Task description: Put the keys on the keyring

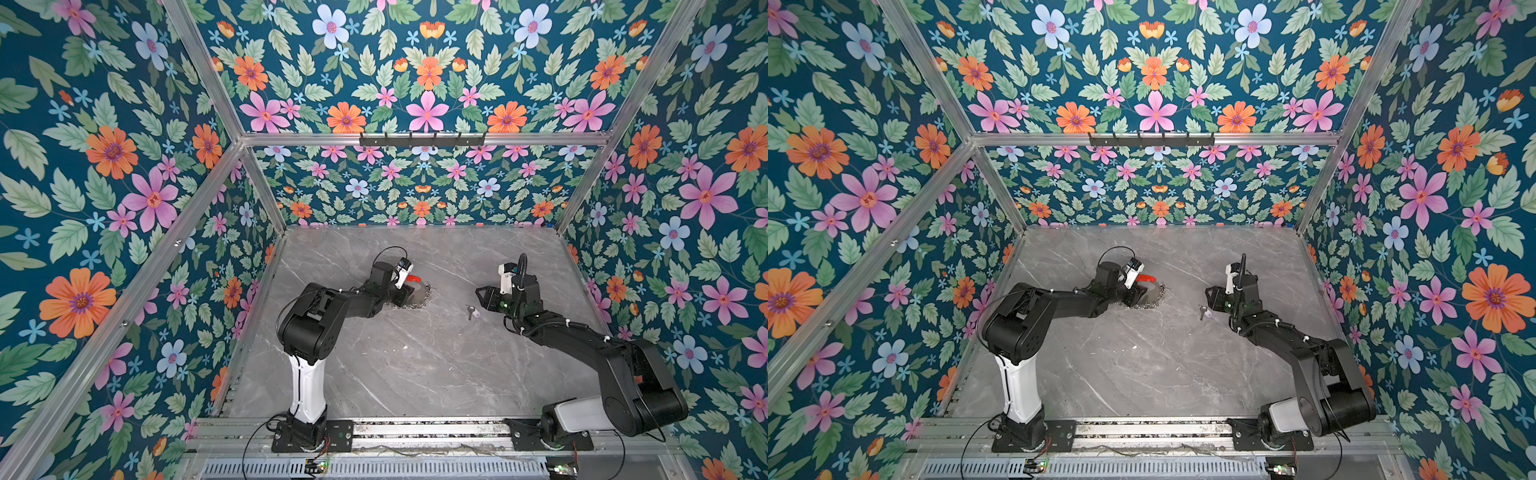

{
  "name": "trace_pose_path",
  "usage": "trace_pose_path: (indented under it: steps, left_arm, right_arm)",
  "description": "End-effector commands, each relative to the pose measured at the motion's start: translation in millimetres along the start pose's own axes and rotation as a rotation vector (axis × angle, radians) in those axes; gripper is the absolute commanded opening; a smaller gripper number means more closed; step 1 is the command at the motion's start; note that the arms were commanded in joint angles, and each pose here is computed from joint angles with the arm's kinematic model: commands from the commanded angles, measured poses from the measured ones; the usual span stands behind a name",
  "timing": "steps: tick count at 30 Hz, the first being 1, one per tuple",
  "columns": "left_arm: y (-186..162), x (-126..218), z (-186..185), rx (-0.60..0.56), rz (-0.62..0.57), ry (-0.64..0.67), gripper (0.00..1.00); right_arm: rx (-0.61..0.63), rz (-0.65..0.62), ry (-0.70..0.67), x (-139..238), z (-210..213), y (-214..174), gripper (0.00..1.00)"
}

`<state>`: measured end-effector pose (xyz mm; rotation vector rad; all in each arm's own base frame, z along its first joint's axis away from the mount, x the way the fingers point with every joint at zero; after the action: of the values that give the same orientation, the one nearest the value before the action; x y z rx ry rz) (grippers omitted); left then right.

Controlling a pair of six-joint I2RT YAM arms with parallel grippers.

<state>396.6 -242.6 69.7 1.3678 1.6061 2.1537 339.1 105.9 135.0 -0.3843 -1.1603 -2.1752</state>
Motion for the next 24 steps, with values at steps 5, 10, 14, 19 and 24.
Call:
trace_pose_path:
  steps: [5,10,14,19,24]
  left_arm:
    - [-20.4,19.1,-8.5,0.156,-0.052,0.011,0.49]
    - [-32.2,36.0,-19.6,0.214,-0.029,0.048,0.50]
    - [-31.5,47.9,-33.4,0.222,-0.037,0.049,0.50]
    - [-1.5,63.5,-30.0,0.154,-0.075,0.085,0.46]
    - [39.6,53.3,-30.5,0.150,-0.036,0.033,0.41]
  right_arm:
    - [-0.040,-0.004,0.053,-1.9,-7.7,-20.6,0.51]
    - [-0.045,-0.003,0.088,-3.2,-3.1,-18.9,0.51]
    - [-0.053,0.000,0.097,-4.3,-2.3,-19.7,0.51]
    - [-0.060,-0.011,0.103,-4.4,-2.3,-18.7,0.51]
    - [-0.061,-0.041,0.065,-6.1,-6.4,-13.7,0.51]
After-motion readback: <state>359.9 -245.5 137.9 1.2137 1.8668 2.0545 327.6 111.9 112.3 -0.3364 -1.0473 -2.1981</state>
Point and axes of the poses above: each gripper's point midway between its finger pads, its own x axis back along the fingers, its own z axis along the line the jaws close on, y = z × x, the point moved 5 cm from there along x, back along the fingers, and after that the axes turned 7 degrees about -x, right-handed, at the moved point
